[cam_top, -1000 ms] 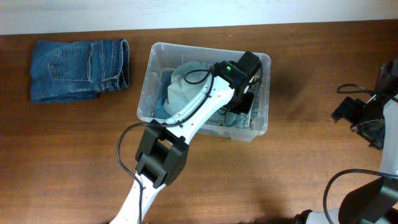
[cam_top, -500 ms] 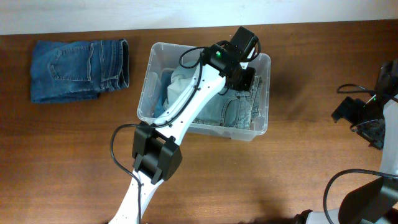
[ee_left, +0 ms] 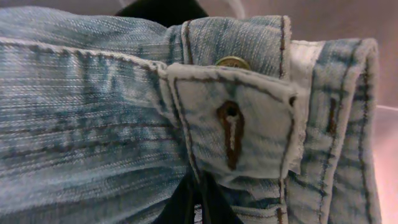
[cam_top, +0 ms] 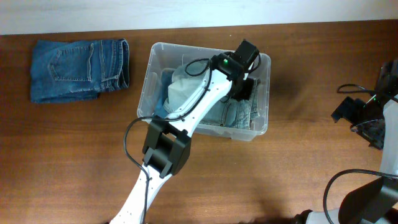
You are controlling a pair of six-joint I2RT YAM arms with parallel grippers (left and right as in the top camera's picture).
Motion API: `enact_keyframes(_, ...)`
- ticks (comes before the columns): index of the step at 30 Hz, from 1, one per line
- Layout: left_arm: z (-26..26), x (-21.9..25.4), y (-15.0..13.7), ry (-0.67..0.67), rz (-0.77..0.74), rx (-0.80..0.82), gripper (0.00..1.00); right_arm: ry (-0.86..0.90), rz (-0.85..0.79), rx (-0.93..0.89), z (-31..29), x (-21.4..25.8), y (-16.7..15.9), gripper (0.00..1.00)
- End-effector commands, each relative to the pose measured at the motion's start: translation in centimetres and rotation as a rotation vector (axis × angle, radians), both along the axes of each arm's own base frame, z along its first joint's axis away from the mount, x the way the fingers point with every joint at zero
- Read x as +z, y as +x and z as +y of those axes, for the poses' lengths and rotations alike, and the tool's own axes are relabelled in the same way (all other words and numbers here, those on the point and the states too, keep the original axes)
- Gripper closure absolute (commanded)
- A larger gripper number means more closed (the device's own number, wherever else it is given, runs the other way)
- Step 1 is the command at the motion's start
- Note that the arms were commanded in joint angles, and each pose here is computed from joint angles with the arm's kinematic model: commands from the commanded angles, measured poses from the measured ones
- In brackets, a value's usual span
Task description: Pack container
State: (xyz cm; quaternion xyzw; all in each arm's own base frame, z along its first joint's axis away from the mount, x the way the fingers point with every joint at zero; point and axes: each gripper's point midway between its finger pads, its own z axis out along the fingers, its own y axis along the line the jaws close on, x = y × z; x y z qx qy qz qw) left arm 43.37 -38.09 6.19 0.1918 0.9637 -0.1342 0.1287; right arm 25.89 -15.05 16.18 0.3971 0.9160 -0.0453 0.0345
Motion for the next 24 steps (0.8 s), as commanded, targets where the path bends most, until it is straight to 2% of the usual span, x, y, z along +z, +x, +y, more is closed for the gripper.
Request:
enact_keyframes(1, -0.7, 0.2, 0.2, -0.028, -0.005, -0.003, 0.93, -0.001, -0.001, -0.009, 0.0, 0.0, 0.0, 0.02)
enact_keyframes(12, 0.4, 8.3, 5.6, -0.167, -0.188, 0.064, 0.93, -0.001, -0.001, -0.009, 0.0, 0.0, 0.0, 0.02)
enact_keyframes(24, 4.5, 8.9, 9.6, -0.154, -0.251, 0.162, 0.93, -0.001, -0.001, -0.009, 0.0, 0.0, 0.0, 0.01)
